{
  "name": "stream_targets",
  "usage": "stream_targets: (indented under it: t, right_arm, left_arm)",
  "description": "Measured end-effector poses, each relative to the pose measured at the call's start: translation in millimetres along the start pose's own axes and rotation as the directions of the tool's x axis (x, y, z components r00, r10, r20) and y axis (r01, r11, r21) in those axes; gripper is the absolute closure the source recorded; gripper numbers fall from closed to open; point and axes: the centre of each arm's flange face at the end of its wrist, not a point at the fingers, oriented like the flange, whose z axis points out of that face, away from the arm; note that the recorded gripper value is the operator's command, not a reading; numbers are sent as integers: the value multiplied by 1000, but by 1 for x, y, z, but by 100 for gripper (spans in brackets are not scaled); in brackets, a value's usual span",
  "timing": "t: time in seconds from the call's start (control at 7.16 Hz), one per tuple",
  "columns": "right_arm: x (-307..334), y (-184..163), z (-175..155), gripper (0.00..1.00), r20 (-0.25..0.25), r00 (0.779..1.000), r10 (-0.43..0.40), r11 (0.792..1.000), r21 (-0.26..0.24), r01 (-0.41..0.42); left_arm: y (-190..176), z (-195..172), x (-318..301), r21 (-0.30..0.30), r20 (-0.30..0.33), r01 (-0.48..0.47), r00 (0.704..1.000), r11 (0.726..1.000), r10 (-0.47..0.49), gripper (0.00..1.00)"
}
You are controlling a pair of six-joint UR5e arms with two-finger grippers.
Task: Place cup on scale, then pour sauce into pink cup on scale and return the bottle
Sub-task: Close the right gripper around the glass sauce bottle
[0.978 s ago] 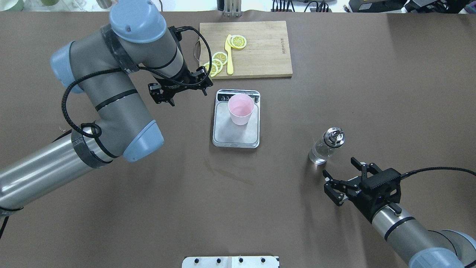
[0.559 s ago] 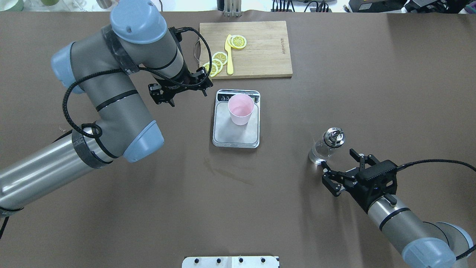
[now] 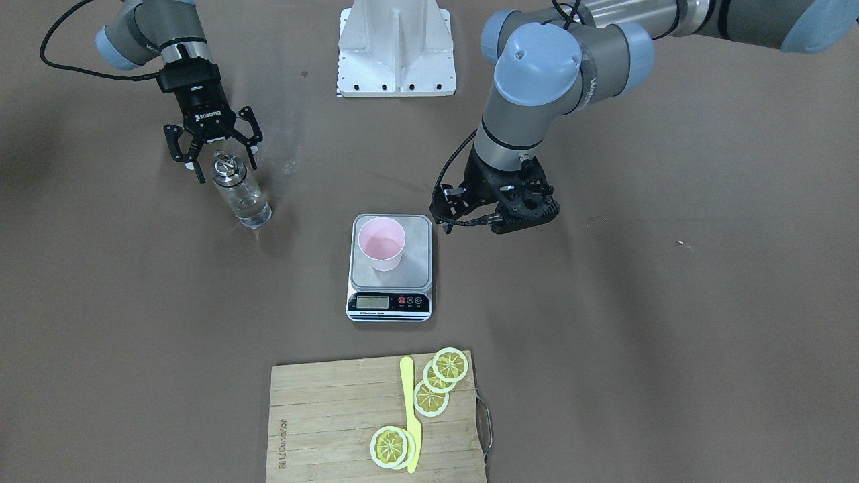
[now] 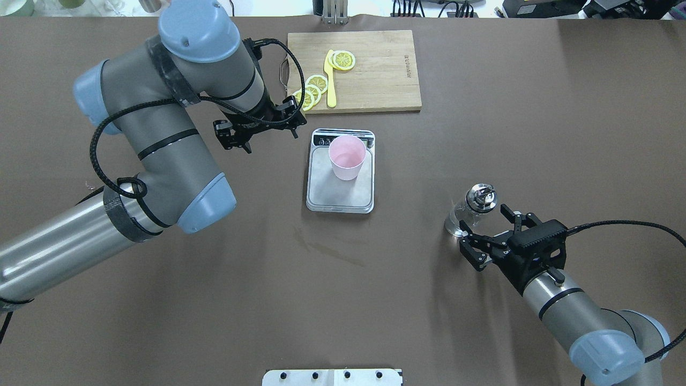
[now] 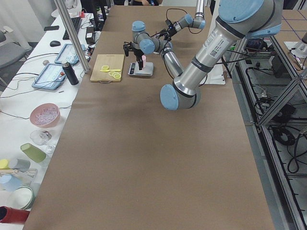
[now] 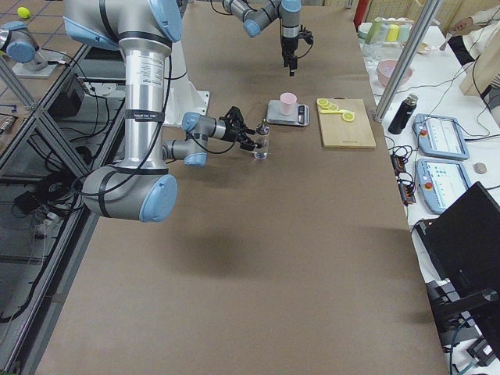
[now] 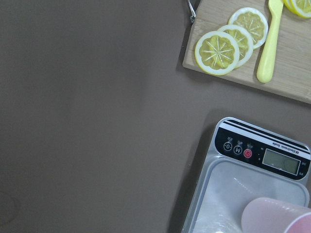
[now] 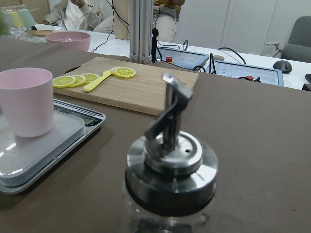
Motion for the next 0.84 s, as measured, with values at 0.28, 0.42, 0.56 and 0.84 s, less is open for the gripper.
stream_targets:
  t: [0.28,0.42,0.56,0.84]
  right_arm:
    - [-1,1,7,7,-3,1000,0,1000,-1,0]
    - [1,-1,11,7,-4,1000,2,1000,-5,-2]
    - [0,-1,16,7,-5,1000,4,1000,-5,-4]
    - [1,11,36,9,16,999,33,999,10,-33]
  left_arm:
    - [-1,1,-2,1,2,1,1000,1000,-1,1]
    - [-2,2,-4,1,6,-7,1000,1000,7,1]
    - [-4,1,-6,4,7,-19,1000,1000,19,1]
    - [-18,-10,-11,20,0,-19,1000,1000,19,1]
